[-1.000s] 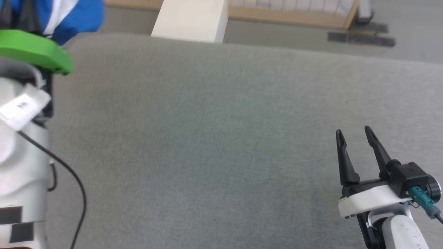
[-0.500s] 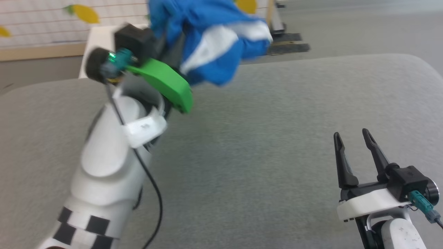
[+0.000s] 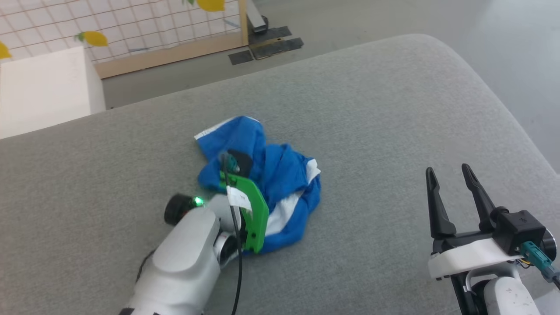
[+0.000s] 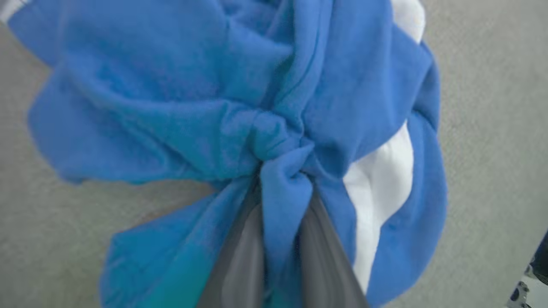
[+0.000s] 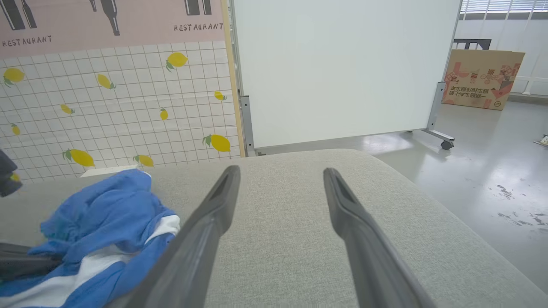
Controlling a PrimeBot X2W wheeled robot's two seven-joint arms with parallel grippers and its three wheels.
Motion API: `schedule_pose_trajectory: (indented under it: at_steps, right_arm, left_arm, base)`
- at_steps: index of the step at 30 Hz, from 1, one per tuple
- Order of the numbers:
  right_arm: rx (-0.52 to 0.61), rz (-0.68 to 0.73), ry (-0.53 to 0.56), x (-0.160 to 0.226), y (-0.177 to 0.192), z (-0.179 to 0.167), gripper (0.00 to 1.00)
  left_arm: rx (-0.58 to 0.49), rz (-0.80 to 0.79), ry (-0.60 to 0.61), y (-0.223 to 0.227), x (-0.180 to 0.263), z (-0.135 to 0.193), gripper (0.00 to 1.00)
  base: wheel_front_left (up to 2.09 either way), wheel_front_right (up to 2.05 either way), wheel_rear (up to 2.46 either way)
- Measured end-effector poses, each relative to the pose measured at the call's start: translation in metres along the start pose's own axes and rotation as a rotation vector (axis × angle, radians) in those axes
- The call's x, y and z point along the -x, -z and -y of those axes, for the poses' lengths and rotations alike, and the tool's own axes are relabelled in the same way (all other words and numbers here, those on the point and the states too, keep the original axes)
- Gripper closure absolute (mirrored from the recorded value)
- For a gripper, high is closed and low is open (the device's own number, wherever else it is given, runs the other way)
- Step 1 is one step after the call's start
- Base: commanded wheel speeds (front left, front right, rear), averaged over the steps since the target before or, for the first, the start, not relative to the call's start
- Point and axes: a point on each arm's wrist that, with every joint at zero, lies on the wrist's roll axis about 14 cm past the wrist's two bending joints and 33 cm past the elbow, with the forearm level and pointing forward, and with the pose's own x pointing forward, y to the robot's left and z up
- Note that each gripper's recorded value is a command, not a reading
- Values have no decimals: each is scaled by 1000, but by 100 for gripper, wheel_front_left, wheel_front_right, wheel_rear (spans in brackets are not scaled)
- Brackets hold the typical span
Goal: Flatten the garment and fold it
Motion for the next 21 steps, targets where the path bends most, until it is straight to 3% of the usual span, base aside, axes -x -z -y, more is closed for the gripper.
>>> schedule_pose_trajectory:
  at_steps: [1, 2, 7, 11, 15, 21]
  right_arm:
    - [2, -3, 7, 1, 1, 2, 0]
    - [3, -4, 14, 2, 1, 5, 0]
    - [1, -8, 5, 3, 3, 2, 0]
    - [-5, 7, -30, -2, 0, -9, 0]
    - [-7, 27, -69, -9, -5, -22, 0]
    - [-8, 38, -133, -17, -9, -44, 0]
  left_arm:
    - [10, -46, 9, 10, -2, 3, 76]
    - [22, -75, 20, 16, -3, 7, 0]
    - [72, 32, 25, -3, 3, 10, 0]
    - [100, 348, -22, -57, 30, -6, 0]
    - [62, 674, -102, -103, 78, -29, 0]
    - [88, 926, -261, -101, 142, -70, 0]
  base:
    - [0, 0, 0]
    - [0, 0, 0]
    - [0, 0, 0]
    - [0, 0, 0]
    - [0, 0, 0]
    - [0, 0, 0]
